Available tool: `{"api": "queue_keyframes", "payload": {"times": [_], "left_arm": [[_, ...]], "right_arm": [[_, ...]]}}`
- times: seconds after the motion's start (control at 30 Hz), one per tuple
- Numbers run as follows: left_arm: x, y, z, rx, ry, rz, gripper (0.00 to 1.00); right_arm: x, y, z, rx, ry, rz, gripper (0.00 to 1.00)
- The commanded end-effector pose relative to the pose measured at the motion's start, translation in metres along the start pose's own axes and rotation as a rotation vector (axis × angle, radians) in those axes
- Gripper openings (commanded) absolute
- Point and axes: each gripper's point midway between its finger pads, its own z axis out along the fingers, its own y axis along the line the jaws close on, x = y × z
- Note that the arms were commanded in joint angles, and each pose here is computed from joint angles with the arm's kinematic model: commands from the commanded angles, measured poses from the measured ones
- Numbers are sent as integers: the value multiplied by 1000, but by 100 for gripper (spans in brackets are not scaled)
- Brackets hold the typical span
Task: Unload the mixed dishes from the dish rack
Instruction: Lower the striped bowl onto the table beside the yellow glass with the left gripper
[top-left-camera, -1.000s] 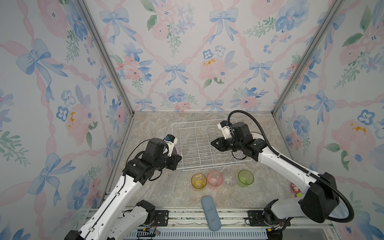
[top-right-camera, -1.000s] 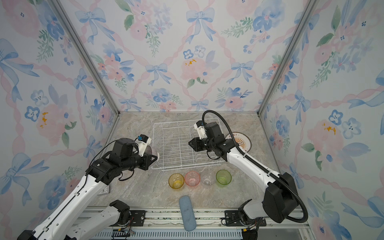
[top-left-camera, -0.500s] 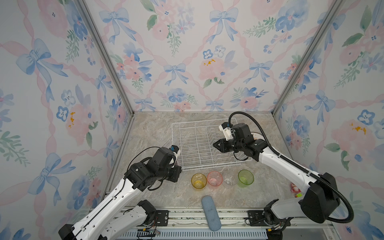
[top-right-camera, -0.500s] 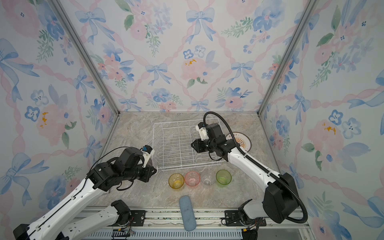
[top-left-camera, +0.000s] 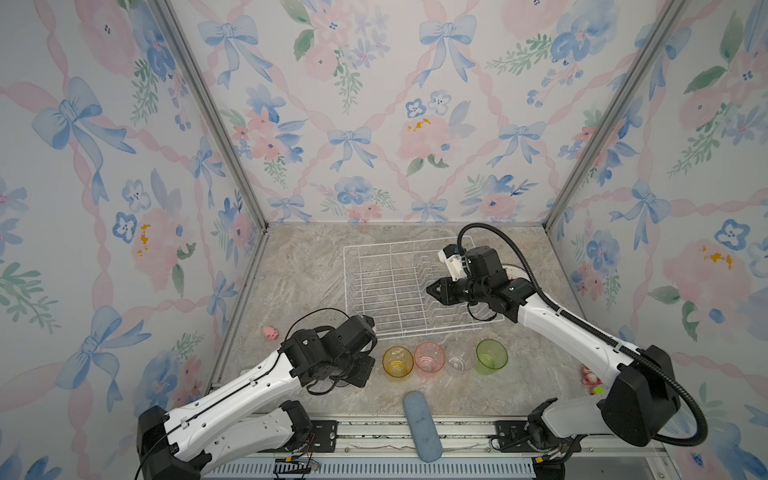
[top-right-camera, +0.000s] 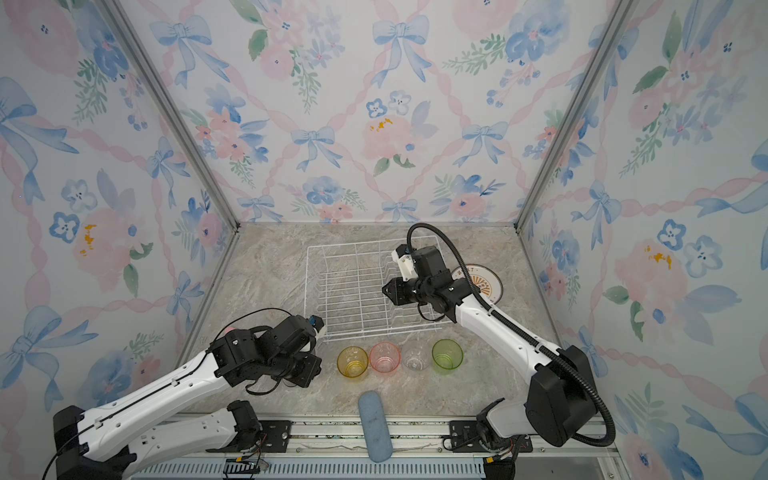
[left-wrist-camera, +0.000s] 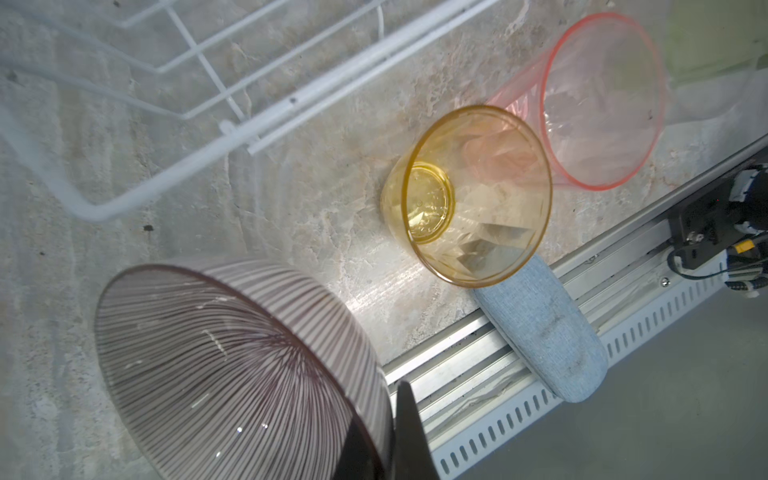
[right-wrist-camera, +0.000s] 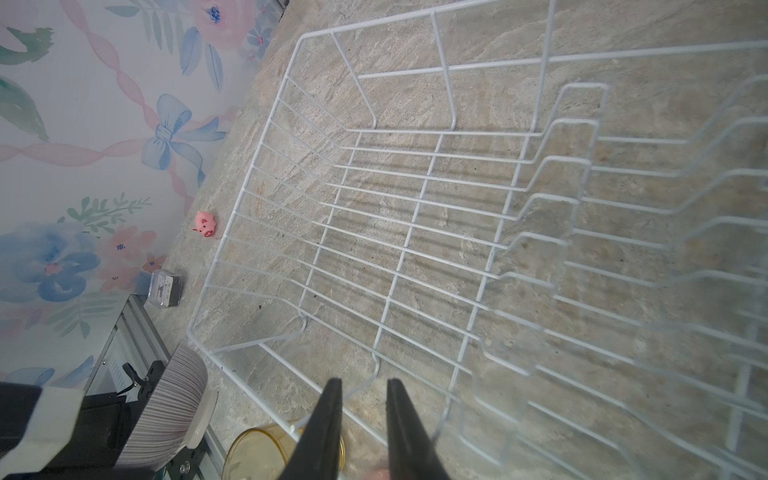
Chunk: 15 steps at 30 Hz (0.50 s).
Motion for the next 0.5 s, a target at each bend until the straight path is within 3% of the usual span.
{"api": "queue_keyframes", "payload": {"times": [0.0, 0.33, 0.47], "left_arm": [[8, 3, 7, -26, 27, -41, 0], [-5, 26, 21, -206, 3, -40, 0], [-11, 25, 26, -217, -12, -26, 0]], "right_arm": [[-3, 2, -3, -10, -11, -5, 23], [-2, 2, -2, -12, -5, -5, 23], [-2, 2, -1, -12, 0, -7, 23]]}}
